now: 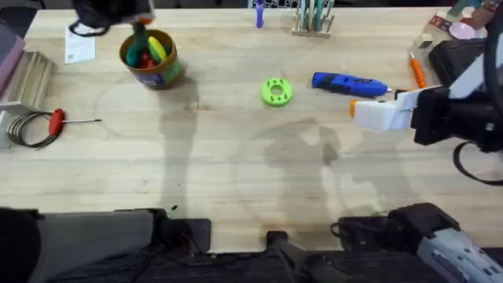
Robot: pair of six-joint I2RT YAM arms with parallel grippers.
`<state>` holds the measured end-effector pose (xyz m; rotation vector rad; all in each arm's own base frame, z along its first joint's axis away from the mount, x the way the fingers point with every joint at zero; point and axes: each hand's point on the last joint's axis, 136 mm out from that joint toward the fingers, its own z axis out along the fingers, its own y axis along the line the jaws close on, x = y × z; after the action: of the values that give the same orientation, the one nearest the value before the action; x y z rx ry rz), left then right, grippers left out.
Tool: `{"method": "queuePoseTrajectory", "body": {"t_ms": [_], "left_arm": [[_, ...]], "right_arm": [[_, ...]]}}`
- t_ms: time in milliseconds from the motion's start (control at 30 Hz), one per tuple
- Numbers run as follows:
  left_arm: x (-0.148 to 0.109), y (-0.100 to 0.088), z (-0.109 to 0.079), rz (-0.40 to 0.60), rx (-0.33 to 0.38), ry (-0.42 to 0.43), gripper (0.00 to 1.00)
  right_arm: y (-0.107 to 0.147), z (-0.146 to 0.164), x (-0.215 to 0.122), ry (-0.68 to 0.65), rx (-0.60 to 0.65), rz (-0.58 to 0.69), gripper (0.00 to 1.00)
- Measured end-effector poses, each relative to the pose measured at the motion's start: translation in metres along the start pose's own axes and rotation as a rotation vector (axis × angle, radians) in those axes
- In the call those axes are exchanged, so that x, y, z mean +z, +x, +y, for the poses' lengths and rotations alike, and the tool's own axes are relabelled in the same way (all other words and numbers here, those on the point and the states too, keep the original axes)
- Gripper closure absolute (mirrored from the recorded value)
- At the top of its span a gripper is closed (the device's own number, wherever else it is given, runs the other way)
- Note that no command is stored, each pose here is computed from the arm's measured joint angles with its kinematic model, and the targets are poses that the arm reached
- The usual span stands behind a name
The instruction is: Pick up the gripper from the table and insert it into the empty holder that is missing its gripper. Then pick up a screw, insert it into the mounting hole, and use the screwdriver to tighten it. Finally, clean up the table by picking up the vegetable and placing it into the bucket.
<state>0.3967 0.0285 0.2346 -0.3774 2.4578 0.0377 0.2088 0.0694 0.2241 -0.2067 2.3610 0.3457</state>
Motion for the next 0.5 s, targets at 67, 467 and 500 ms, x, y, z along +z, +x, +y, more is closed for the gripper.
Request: {"method": "queuePoseTrajectory", "body": {"t_ms": [67, 467, 500], "left_arm": [[0.006, -0.011, 0.013, -0.03, -0.024, -0.02, 0.991], [0.096, 0.005, 0.041, 0.104, -0.046, -0.092, 0.991], [0.1, 0.008, 0.041, 0.115, -0.045, -0.094, 0.991]], "right_arm": [[0.0, 0.0, 0.0, 0.0, 0.0, 0.0, 0.01], [0.0, 0.0, 0.0, 0.0, 0.0, -0.001, 0.01], [0.0, 0.0, 0.0, 0.001, 0.0, -0.001, 0.01]]}}
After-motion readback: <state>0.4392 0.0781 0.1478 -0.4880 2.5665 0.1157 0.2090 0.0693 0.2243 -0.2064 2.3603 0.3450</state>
